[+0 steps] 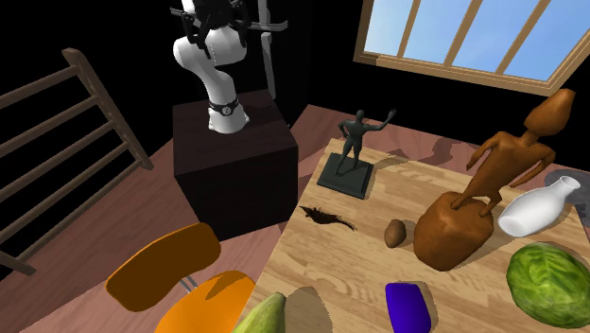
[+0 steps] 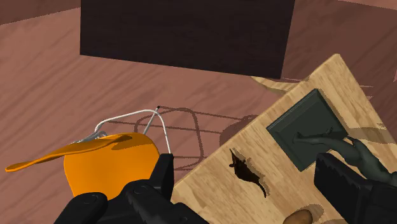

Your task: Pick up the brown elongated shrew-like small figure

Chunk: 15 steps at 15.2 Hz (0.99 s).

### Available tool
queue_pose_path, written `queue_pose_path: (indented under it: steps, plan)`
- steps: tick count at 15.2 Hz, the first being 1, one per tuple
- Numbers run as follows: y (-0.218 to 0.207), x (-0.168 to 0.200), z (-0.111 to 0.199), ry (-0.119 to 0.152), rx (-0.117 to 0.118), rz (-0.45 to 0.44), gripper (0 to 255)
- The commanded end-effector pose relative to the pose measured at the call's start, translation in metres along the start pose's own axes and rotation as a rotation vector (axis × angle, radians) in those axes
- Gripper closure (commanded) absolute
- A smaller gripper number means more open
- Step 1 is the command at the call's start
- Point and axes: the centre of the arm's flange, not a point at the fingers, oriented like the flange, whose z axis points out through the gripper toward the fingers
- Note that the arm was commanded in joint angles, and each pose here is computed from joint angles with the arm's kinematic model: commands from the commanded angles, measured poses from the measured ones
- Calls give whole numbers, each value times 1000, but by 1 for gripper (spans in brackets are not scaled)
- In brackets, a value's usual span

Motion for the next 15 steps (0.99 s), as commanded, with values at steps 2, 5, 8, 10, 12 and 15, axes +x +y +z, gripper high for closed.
queue_pose_path:
  steps: [2, 5, 8, 10, 12, 15]
  plan:
    - [-2, 8, 11, 0, -5, -14, 0]
    - [-10, 30, 43, -2, -21, -56, 0]
    - [-18, 52, 76, -3, -36, -97, 0]
    - [-23, 66, 98, -4, -46, -125, 0]
    - [-29, 80, 120, -5, -57, -153, 0]
    - [-38, 101, 153, -6, -72, -195, 0]
